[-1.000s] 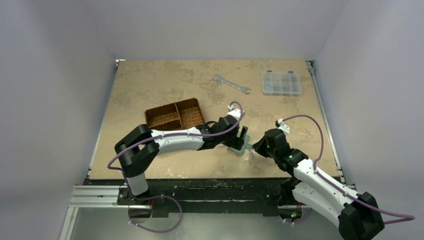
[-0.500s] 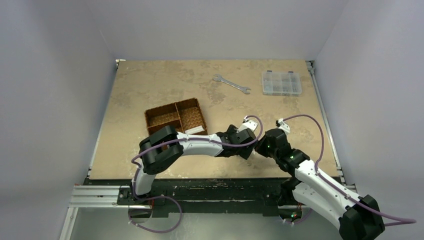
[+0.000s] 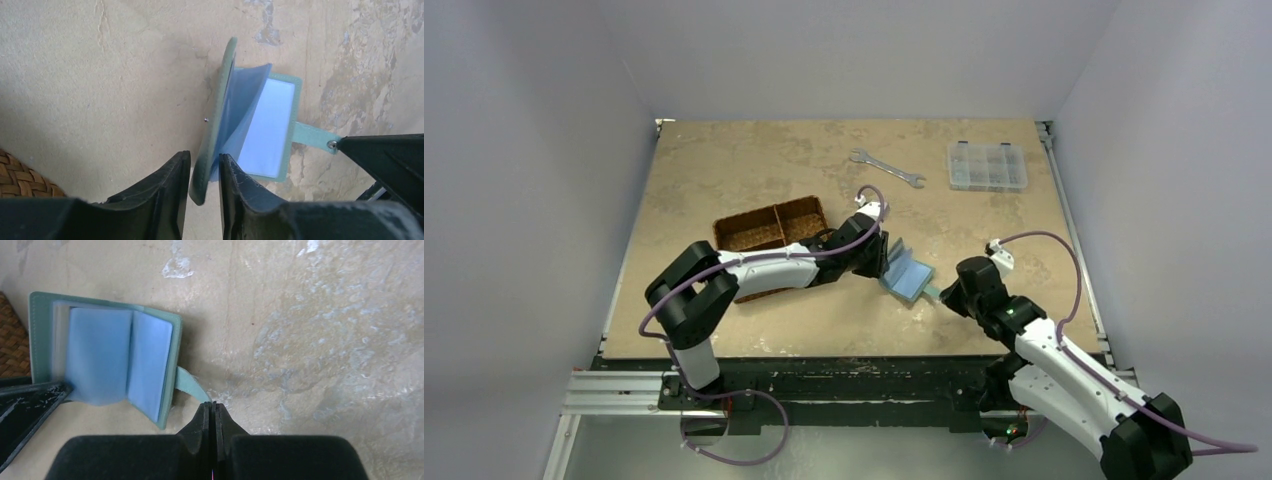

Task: Put the credit cards into the card holder
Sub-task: Open the card holder at the center of the board.

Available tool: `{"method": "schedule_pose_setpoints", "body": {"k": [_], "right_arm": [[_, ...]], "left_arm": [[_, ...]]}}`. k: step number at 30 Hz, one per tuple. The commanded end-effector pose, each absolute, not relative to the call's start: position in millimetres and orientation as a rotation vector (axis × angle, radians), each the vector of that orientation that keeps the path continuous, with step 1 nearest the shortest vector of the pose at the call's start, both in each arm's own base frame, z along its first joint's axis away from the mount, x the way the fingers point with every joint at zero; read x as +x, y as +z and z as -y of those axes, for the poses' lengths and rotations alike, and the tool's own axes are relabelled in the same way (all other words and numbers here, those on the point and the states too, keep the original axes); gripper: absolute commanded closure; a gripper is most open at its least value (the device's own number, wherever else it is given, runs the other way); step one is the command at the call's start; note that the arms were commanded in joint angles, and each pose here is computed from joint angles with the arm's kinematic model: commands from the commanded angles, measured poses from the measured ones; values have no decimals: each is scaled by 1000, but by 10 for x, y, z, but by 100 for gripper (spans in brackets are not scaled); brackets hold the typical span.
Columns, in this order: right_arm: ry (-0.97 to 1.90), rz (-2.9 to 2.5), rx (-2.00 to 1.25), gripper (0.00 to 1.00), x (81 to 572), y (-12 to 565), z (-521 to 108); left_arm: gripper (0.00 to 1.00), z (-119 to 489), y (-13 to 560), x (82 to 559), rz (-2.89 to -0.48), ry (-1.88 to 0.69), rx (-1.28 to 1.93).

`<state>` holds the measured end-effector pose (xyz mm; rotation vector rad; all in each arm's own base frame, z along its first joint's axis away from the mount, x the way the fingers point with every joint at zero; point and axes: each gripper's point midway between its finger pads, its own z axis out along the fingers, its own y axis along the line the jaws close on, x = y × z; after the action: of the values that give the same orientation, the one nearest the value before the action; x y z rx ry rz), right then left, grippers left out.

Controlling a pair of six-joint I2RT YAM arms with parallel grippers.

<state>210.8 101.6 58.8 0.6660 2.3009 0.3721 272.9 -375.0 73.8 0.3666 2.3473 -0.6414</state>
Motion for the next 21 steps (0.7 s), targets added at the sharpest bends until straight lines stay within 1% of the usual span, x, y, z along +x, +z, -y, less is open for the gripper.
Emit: {"method": "schedule_pose_setpoints", "body": {"k": [1,4,7,10,11,13,15,16,18,19,21], "right_arm": [[271,-2251,773,100,2198,718,-839],[240,-2243,797,100,2263,741,-778],[185,-2266,752,100,2367,762,-743],[90,-2311,665,81,2443,823,-709],[69,-2323,636,71,2456,851,-701],[139,-2321,504,56,2565,956,-846],[174,-2321,447,43,2580,1047,-943],[178,-2314,413,38,2589,1100,-973],[196,-2297,373,31,2613,1228,-1014],[212,-2295,355,30,2619,1256,-1042],[336,-2308,279,29,2641,1285,-1257]], "left_arm": [[71,3843,798,2644,-2350,-818,343],[72,3829,715,2662,-2365,-816,335],[74,3960,659,2574,-2380,-914,370],[78,4118,671,2464,-2377,-1064,379],[77,4148,675,2440,-2377,-1095,378],[66,4180,719,2421,-2359,-1137,375],[59,4183,774,2422,-2340,-1150,373],[57,4179,798,2426,-2332,-1149,373],[55,4164,822,2439,-2324,-1138,375],[55,4159,824,2442,-2325,-1133,375],[53,4160,838,2444,-2323,-1131,379]]}}
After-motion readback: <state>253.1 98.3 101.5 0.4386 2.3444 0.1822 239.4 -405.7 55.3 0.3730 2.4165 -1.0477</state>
